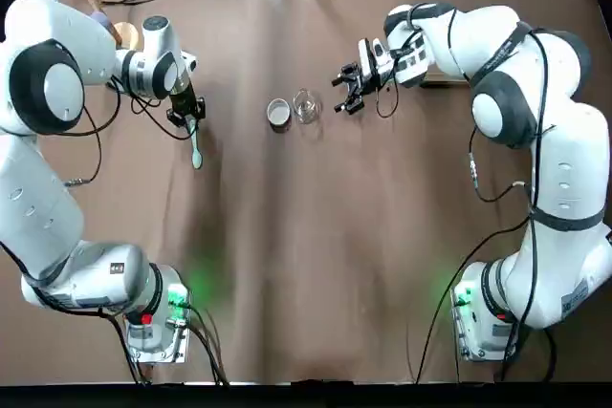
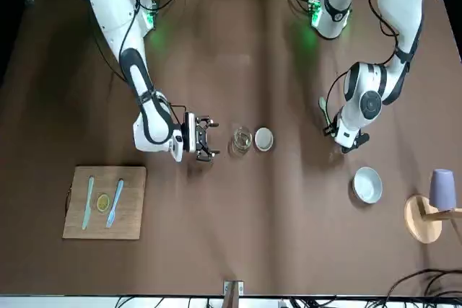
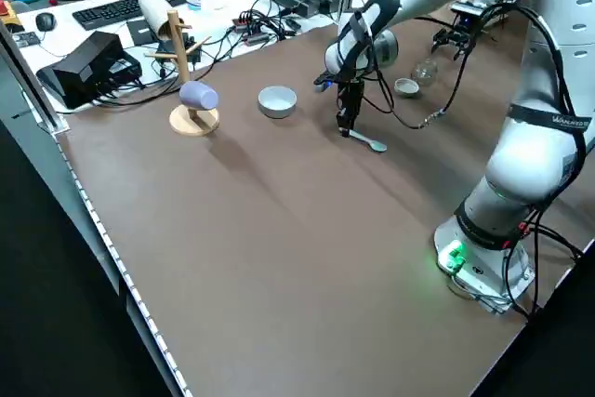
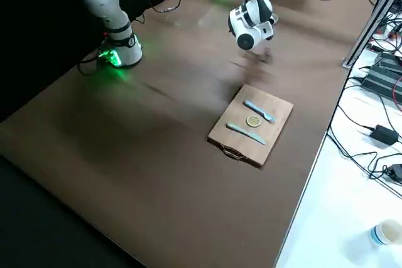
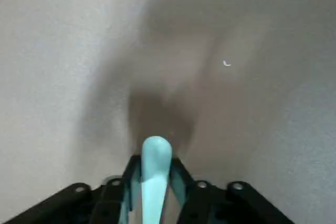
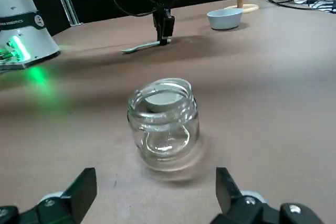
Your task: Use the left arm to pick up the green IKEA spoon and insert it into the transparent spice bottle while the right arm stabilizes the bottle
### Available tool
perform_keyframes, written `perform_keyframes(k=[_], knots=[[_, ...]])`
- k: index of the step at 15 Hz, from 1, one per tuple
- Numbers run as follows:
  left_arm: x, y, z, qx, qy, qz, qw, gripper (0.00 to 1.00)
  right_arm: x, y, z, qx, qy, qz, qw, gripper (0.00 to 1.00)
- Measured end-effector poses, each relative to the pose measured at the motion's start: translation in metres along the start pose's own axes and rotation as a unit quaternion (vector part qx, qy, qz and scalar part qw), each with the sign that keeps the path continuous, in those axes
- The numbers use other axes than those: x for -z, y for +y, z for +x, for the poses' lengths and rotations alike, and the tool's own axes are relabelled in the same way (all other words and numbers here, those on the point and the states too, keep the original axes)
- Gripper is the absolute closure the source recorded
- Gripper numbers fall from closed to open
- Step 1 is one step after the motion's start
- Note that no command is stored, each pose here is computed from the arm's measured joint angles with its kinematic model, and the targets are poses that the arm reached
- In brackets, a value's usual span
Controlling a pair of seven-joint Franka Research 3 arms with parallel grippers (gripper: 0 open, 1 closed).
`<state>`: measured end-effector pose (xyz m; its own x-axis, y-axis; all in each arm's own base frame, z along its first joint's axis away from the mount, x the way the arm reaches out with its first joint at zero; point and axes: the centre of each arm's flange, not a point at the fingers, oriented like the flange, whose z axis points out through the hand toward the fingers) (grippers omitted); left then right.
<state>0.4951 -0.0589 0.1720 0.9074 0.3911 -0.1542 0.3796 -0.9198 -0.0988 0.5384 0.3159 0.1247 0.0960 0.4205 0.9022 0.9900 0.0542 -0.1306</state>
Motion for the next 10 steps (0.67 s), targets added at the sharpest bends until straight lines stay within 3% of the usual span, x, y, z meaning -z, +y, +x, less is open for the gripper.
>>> perform_keyframes(k=[5, 10], knots=[[0.001, 0.001, -0.001, 0.000, 0.002, -0.001, 1.000, 0.86, -0.006, -0.001, -0.014, -0.005, 0.002, -0.003, 1.000, 0.00], [0.006, 0.005, 0.002, 0.001, 0.008, -0.005, 1.000, 0.87, -0.023, 0.003, -0.008, 0.014, 0.010, -0.001, 1.000, 0.00]])
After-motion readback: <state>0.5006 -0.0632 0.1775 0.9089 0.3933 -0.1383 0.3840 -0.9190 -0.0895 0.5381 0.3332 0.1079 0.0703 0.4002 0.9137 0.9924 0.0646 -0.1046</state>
